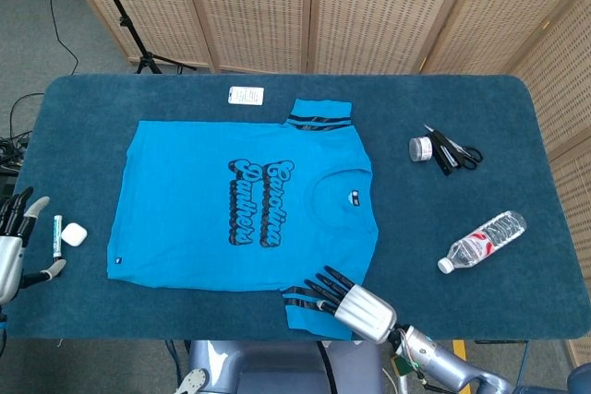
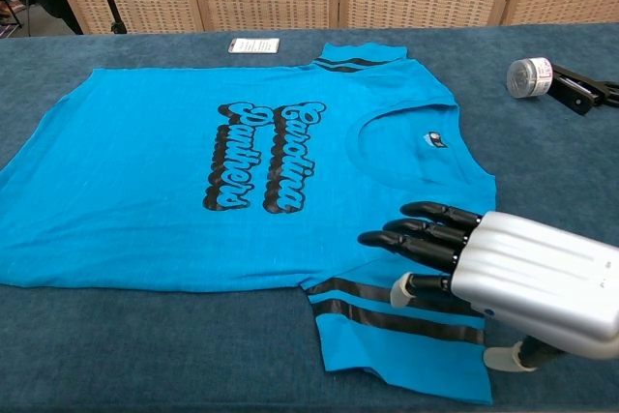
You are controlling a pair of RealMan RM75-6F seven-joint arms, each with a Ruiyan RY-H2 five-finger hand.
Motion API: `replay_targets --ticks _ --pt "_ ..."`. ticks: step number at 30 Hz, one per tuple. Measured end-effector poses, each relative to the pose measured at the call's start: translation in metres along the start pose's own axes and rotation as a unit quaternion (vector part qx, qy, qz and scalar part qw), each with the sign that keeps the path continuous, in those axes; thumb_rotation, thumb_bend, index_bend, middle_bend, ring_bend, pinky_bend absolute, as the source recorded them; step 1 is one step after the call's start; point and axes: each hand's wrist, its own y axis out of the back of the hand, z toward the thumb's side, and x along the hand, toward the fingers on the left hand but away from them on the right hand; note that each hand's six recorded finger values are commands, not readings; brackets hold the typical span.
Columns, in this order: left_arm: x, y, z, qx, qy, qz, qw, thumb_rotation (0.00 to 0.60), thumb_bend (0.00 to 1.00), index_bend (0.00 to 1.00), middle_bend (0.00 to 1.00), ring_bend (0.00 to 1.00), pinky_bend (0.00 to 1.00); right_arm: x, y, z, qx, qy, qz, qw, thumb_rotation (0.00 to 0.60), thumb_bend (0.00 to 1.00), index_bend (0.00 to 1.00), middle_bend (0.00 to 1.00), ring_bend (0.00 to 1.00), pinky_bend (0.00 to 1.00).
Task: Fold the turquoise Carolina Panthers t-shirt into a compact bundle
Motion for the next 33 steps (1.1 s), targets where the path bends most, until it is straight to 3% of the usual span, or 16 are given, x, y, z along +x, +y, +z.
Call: replay_targets --ticks 6,12,16,23,28,33 --pt "0.000 0.001 -0.001 -0.003 0.001 0.001 1.0000 0.600 0.00 0.00 0.00 0.00 0.00 -0.006 0.002 -0.002 -0.006 -0.007 -0.006 0.9999 0.600 0.05 0.31 0.00 0.00 0.00" --pt "0.001 0.002 -0.001 -0.004 0.001 0.000 1.0000 0.600 0.00 0.00 0.00 0.00 0.00 -0.009 0.001 -0.002 -0.012 -0.009 -0.008 0.9999 0.600 0.15 0.33 0.00 0.00 0.00" --pt "0.000 0.002 -0.001 -0.005 0.002 0.000 1.0000 0.600 0.00 0.00 0.00 0.00 0.00 -0.009 0.000 0.000 -0.013 -0.003 -0.006 0.9999 0.600 0.24 0.38 0.00 0.00 0.00" --pt "0.000 0.002 -0.001 -0.006 0.002 0.000 1.0000 0.600 0.00 0.00 0.00 0.00 0.00 -0.011 -0.002 0.001 -0.019 -0.001 -0.005 0.9998 0.600 0.48 0.41 0.00 0.00 0.00" --pt "0.001 0.003 -0.002 -0.007 0.003 0.001 1.0000 0.600 0.00 0.00 0.00 0.00 0.00 -0.012 -0.002 0.001 -0.023 -0.001 -0.005 0.9997 0.600 0.51 0.46 0.01 0.00 0.00" --pt "0.001 0.003 -0.002 -0.007 0.002 0.000 1.0000 0.600 0.00 0.00 0.00 0.00 0.00 -0.012 -0.001 0.000 -0.033 -0.001 -0.007 0.9994 0.600 0.60 0.51 0.02 0.00 0.00"
